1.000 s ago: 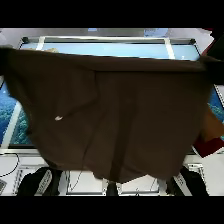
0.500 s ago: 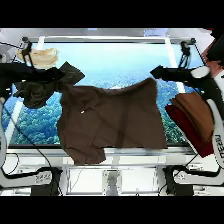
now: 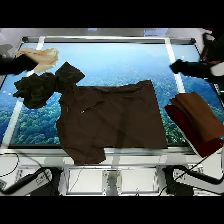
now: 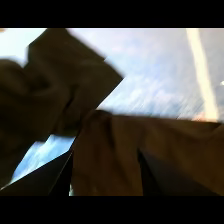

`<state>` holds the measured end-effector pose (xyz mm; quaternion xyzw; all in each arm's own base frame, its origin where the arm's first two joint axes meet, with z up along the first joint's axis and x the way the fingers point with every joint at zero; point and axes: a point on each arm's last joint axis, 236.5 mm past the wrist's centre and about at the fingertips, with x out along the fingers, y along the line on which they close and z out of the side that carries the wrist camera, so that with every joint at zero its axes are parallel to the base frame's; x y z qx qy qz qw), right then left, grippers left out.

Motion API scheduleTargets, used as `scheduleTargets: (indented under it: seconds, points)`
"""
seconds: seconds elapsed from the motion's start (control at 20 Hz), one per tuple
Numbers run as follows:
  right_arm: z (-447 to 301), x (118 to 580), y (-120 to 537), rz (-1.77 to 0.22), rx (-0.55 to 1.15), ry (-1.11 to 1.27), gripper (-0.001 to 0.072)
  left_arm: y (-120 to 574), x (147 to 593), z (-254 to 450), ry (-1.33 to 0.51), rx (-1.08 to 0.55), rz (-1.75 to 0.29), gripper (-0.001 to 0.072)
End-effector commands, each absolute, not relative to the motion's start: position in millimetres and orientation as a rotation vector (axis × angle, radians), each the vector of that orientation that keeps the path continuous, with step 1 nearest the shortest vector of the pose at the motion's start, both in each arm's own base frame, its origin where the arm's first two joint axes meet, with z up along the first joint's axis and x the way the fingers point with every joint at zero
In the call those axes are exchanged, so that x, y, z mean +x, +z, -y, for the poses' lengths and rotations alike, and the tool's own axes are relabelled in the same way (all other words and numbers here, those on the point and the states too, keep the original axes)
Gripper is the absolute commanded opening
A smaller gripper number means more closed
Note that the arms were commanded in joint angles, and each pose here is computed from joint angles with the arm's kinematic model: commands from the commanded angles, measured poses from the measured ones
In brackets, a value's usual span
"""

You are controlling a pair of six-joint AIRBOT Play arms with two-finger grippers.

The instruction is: Fold the shirts.

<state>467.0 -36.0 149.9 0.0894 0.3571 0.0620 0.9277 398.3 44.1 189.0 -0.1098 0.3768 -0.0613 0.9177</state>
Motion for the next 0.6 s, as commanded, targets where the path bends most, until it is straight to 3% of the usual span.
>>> scheduleTargets:
  seconds: [0.0,0.15,0.3,0.4,0.5,0.55]
  points:
    - [95.4,387.1,156.9,-0.864,0.154,-0.029,0.0408,128.8,278.4,-60.0,0.062,-0.351,-0.957,0.0438]
    - [100.1,343.2,151.1,-0.881,0.229,-0.069,0.0408,23.5,200.3,-19.5,0.205,-0.710,-1.132,0.0437]
    - [90.1,322.3,139.2,-0.915,0.249,-0.061,0.0408,-46.3,152.6,39.5,0.133,-0.940,-1.363,0.0437]
    - [76.4,325.3,146.0,-0.882,0.285,-0.018,0.0408,-58.7,148.3,44.2,0.158,-0.991,-1.379,0.0436]
    - [62.7,331.1,157.0,-0.836,0.302,0.041,0.0408,-58.6,156.2,35.2,0.156,-0.939,-1.336,0.0362]
    - [57.0,333.7,161.6,-0.816,0.322,0.060,0.0408,-59.6,156.2,33.2,0.162,-0.931,-1.335,0.0362]
